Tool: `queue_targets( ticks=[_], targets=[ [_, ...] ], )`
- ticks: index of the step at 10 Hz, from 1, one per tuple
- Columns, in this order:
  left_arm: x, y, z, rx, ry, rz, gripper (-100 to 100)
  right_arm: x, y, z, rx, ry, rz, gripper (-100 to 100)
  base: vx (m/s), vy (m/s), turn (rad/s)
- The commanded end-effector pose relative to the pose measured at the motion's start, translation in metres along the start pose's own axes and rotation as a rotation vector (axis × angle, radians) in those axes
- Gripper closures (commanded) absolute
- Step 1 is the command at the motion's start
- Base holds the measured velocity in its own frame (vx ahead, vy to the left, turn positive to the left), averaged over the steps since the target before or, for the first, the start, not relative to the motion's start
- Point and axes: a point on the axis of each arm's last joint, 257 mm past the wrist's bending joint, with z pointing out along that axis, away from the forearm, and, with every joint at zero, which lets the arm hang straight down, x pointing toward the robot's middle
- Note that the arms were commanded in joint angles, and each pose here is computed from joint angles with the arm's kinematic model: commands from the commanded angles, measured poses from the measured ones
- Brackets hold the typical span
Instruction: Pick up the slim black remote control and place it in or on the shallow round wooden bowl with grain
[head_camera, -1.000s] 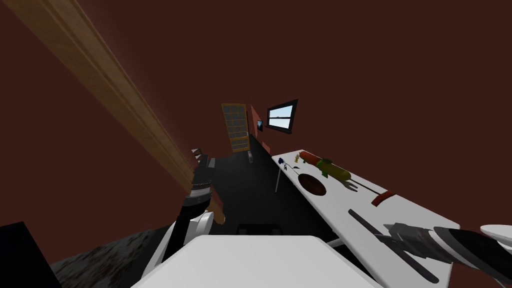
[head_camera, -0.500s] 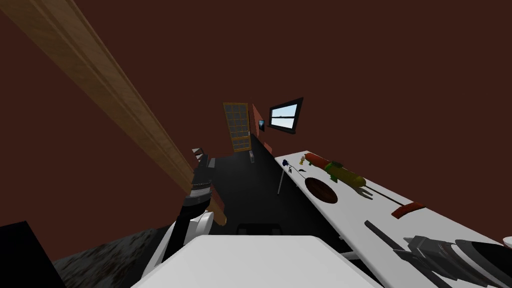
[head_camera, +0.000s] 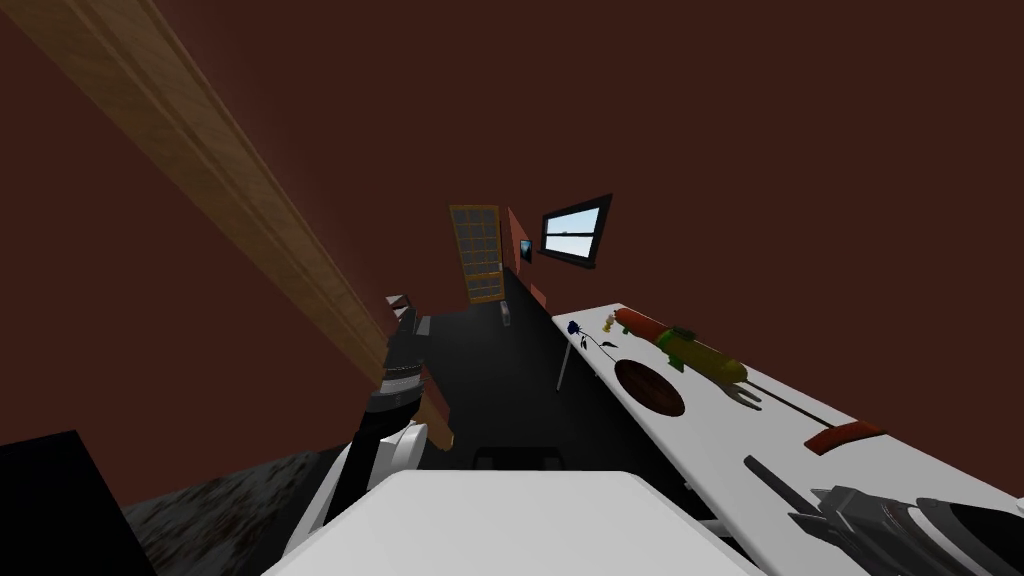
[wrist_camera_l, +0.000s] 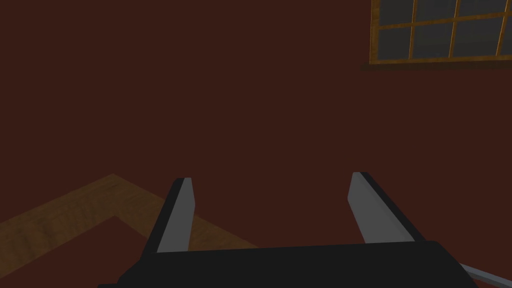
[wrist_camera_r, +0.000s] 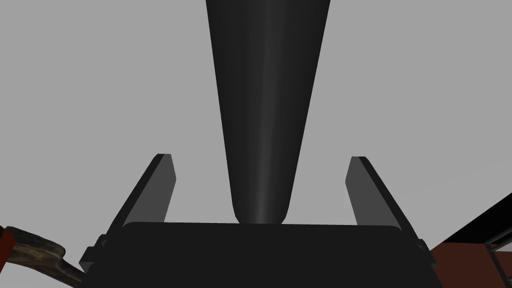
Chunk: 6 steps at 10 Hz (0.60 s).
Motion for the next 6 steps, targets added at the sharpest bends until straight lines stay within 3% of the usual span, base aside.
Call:
queue_targets(
  ticks=[1, 5, 6],
  targets=[
    [0.0000, 0.0000, 0.0000, 0.000, 0.000, 0.000, 0, 0.0000, 0.0000, 0.0000, 0.000, 0.000, 0.000, 100, 0.000, 0.000, 0.000],
    [0.0000, 0.0000, 0.0000, 0.000, 0.000, 0.000, 0, -0.0008, 0.0002, -0.0005, -0.002, -0.001, 0.000, 100, 0.000, 0.000, 0.000],
    [0.0000, 0.0000, 0.0000, 0.000, 0.000, 0.000, 0, -0.0008, 0.0003, -0.0005, -0.002, -0.001, -0.001, 0, 0.000, 0.000, 0.000]
  ],
)
